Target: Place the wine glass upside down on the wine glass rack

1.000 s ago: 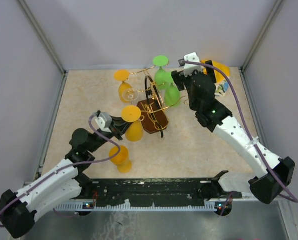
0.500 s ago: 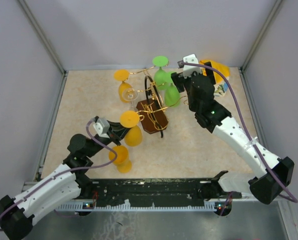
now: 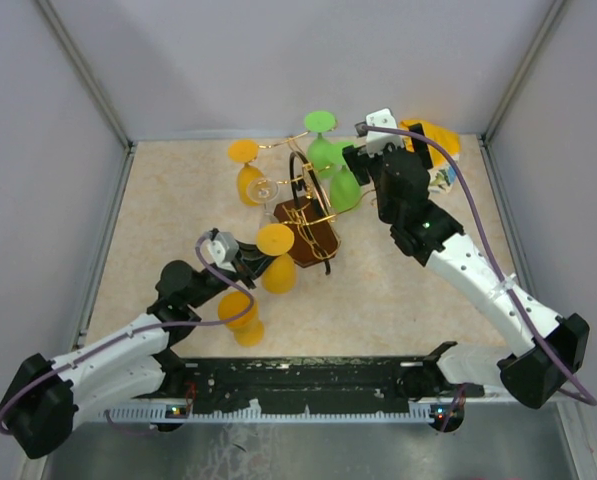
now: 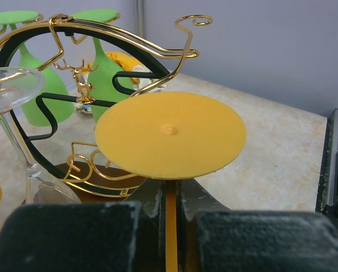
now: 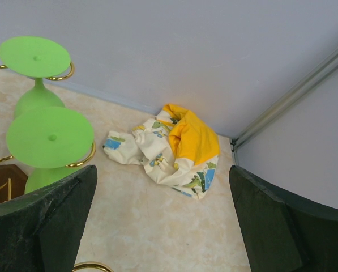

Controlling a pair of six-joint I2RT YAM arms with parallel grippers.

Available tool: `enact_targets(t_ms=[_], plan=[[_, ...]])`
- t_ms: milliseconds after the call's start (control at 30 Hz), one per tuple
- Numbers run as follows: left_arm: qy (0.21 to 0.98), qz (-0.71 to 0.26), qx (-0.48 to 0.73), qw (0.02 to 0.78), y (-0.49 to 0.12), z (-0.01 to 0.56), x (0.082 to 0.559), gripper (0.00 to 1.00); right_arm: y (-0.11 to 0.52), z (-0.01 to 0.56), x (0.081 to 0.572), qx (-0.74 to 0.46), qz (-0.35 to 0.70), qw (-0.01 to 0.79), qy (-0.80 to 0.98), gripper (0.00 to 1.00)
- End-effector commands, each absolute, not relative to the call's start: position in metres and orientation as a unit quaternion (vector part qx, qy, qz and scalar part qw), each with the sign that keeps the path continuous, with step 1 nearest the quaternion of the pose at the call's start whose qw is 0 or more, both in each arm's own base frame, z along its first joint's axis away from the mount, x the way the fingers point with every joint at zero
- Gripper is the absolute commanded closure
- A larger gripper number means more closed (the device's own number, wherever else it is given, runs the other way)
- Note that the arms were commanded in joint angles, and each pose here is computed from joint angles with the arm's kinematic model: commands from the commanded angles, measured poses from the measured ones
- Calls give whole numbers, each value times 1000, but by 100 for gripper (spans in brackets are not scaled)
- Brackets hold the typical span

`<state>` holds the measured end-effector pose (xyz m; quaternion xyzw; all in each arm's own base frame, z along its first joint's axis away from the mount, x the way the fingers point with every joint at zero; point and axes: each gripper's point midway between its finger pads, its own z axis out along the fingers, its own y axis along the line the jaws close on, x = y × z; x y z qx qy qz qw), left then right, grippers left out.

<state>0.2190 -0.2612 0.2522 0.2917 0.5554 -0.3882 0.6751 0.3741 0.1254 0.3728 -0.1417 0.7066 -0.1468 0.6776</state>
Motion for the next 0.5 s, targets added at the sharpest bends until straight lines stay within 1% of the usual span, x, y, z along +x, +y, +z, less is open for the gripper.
enact_targets(t_ms=[0,467], plan=[[519,-394,292,700,-264,277,218,100,115,402,369,-117,-151,701,687,1],[495,-422,304,696,-278,286,210,100,116,399,370,-118,-151,699,689,1]])
